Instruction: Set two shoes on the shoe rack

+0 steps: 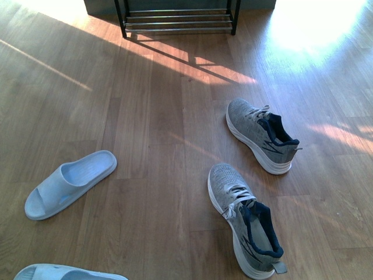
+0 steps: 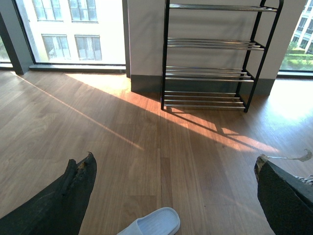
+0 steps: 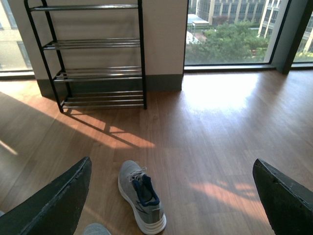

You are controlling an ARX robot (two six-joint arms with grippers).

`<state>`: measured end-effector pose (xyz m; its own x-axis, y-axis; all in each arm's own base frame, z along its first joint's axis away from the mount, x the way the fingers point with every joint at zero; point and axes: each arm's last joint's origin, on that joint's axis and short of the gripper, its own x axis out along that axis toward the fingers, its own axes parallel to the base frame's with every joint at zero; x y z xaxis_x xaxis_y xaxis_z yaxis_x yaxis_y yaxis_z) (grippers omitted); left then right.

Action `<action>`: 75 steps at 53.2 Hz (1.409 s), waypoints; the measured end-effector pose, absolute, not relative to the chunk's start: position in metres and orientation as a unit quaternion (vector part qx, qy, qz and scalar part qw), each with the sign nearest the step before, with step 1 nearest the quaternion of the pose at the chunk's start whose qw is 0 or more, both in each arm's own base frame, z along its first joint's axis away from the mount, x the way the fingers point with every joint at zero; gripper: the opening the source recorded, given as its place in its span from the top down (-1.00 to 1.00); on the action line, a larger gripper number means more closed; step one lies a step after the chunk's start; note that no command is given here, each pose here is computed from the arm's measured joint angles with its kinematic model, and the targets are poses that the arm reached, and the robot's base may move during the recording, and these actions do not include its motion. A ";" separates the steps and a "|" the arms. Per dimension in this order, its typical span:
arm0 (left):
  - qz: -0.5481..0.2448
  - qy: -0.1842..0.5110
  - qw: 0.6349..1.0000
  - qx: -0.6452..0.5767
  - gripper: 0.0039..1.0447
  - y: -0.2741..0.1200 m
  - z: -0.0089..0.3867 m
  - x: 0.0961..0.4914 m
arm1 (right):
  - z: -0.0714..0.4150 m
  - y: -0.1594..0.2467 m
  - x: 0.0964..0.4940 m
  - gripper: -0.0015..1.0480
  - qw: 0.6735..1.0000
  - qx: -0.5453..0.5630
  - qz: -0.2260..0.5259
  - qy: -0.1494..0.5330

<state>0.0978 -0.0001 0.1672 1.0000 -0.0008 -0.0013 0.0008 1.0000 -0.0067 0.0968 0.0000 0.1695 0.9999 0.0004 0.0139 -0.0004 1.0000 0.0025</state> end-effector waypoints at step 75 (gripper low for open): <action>0.000 0.001 1.000 -0.003 -0.83 0.000 0.167 0.098 | 0.175 0.016 0.215 -0.82 0.981 0.045 0.152 0.108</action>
<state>0.0978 -0.0001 0.1672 1.0000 -0.0008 -0.0013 0.0008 1.0000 -0.0067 0.2145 0.0162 0.1753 0.9302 0.3087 -0.1984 -0.2893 0.9495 0.1212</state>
